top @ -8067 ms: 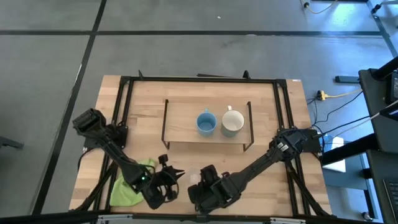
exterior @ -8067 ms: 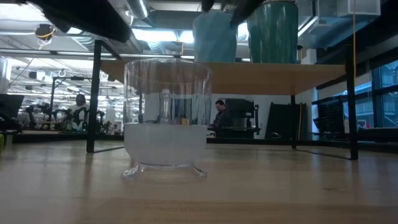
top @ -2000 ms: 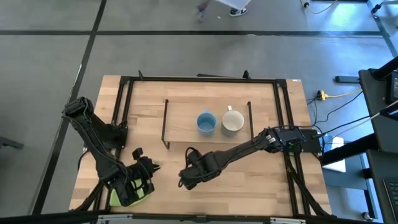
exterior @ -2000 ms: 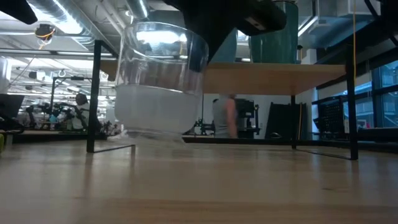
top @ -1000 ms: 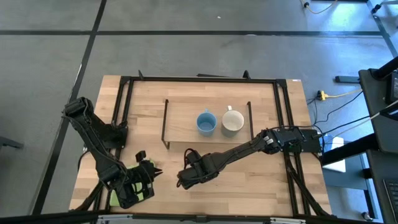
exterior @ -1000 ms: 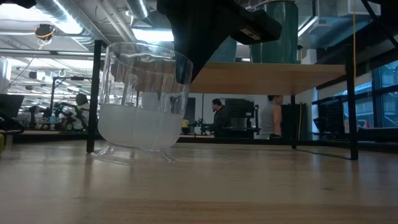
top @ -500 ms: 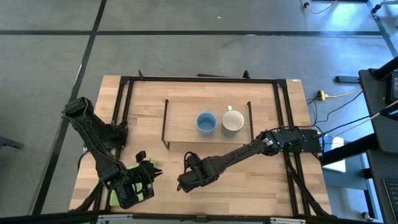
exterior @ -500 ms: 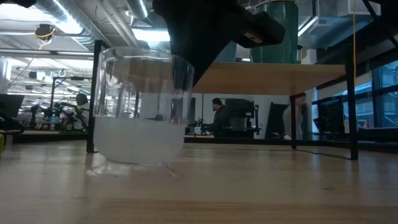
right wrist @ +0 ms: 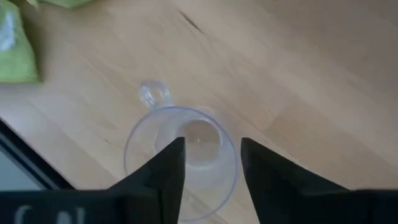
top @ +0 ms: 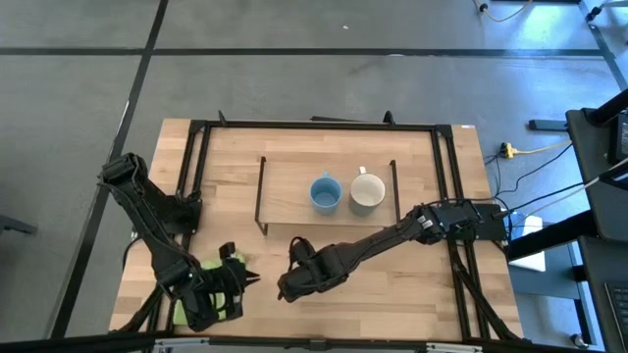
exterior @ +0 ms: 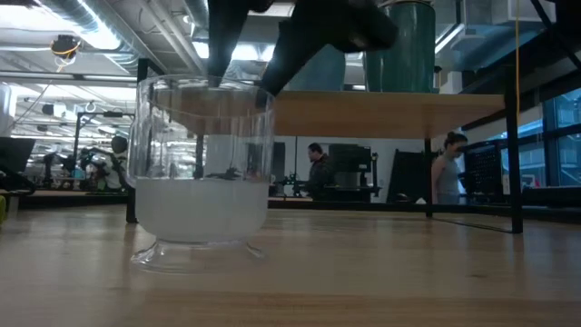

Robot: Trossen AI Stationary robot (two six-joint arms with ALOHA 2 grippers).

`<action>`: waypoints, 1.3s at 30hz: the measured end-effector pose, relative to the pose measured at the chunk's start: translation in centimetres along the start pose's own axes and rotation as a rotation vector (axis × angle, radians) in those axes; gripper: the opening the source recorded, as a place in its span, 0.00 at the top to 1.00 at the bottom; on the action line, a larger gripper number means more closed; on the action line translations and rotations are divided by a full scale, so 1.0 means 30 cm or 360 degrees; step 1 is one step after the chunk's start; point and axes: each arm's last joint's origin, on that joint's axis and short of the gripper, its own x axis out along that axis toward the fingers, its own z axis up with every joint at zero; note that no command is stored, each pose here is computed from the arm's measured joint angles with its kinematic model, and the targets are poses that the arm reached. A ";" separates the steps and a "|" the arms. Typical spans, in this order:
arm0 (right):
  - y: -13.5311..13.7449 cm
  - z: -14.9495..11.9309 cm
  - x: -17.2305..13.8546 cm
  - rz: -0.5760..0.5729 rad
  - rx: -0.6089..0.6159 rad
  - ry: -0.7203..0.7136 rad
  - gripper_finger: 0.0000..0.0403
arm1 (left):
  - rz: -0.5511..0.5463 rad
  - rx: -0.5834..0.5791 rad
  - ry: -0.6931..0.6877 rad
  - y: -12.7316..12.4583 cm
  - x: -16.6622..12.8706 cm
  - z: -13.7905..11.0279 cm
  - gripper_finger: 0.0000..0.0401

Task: Stack small to large cups/mugs on shelf
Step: Put the transparent mug on the shelf

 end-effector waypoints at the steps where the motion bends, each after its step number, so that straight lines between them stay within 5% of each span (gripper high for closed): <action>1: -0.002 0.003 -0.014 0.0008 -0.0004 -0.0002 0.60 | -0.0021 -0.0002 -0.0012 -0.006 0.002 0.005 0.92; 12: -0.078 0.036 -0.206 -0.0163 -0.0030 -0.0234 0.60 | -0.0243 0.0065 0.0110 -0.102 0.156 -0.017 0.92; 21: -0.129 0.005 -0.295 -0.0310 -0.0118 -0.0239 0.60 | -0.0388 0.0513 0.0002 -0.136 0.192 0.015 0.92; 28: -0.140 -0.038 -0.398 -0.0225 -0.0042 -0.0420 0.60 | -0.0444 0.1035 -0.0049 -0.126 0.215 0.105 0.92; 39: -0.170 -0.181 -0.612 0.0115 0.0240 -0.0784 0.51 | -0.0544 0.1146 0.0187 -0.056 0.271 0.178 0.84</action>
